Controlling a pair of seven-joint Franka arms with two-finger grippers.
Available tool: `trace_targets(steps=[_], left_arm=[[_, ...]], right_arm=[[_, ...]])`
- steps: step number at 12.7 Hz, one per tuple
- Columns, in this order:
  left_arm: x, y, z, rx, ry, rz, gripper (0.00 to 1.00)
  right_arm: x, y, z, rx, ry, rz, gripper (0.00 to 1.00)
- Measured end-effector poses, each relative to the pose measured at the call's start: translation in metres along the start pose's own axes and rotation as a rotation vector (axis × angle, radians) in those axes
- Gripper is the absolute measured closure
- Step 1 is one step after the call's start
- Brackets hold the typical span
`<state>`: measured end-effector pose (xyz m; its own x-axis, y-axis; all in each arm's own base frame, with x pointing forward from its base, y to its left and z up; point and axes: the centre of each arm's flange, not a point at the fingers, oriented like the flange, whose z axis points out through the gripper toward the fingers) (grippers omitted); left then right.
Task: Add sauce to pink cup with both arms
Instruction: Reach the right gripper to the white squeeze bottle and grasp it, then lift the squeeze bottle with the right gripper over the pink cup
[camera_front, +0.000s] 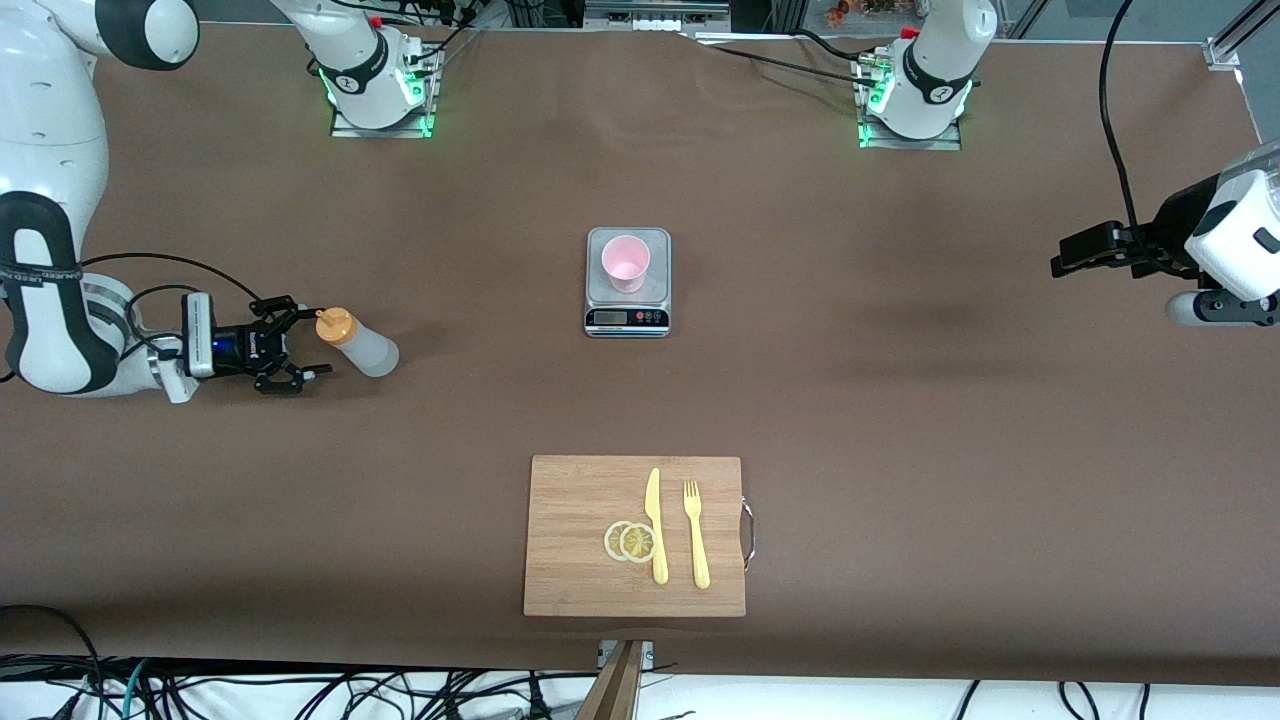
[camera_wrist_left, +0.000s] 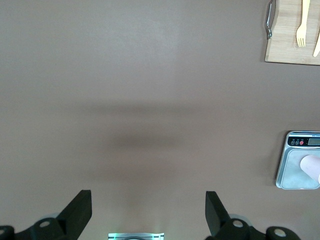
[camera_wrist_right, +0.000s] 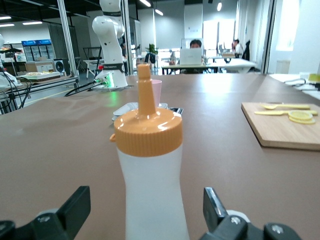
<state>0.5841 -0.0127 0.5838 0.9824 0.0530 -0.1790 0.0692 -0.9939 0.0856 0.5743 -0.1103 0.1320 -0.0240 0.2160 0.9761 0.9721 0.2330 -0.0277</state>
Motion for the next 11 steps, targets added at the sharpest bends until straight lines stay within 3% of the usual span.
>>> trace_targets(steps=[3,6,8,9,11], left_arm=[[0.000,0.000,0.000,0.000,0.000,0.000,0.00],[0.000,0.000,0.000,0.000,0.000,0.000,0.00],[0.001,0.000,0.001,0.000,-0.002,0.000,0.00],[0.001,-0.001,0.002,0.000,-0.003,-0.001,0.00],[0.002,-0.001,0.002,0.000,-0.005,-0.001,0.00]], right_arm=[[-0.015,0.006,0.028,0.010,0.063,-0.018,0.00],[-0.026,0.006,0.040,0.008,0.093,-0.008,0.02],[-0.029,0.006,0.045,0.010,0.105,-0.008,0.16],[-0.028,0.008,0.048,0.013,0.110,-0.013,0.18],[-0.026,0.011,0.053,0.019,0.119,-0.018,0.44]])
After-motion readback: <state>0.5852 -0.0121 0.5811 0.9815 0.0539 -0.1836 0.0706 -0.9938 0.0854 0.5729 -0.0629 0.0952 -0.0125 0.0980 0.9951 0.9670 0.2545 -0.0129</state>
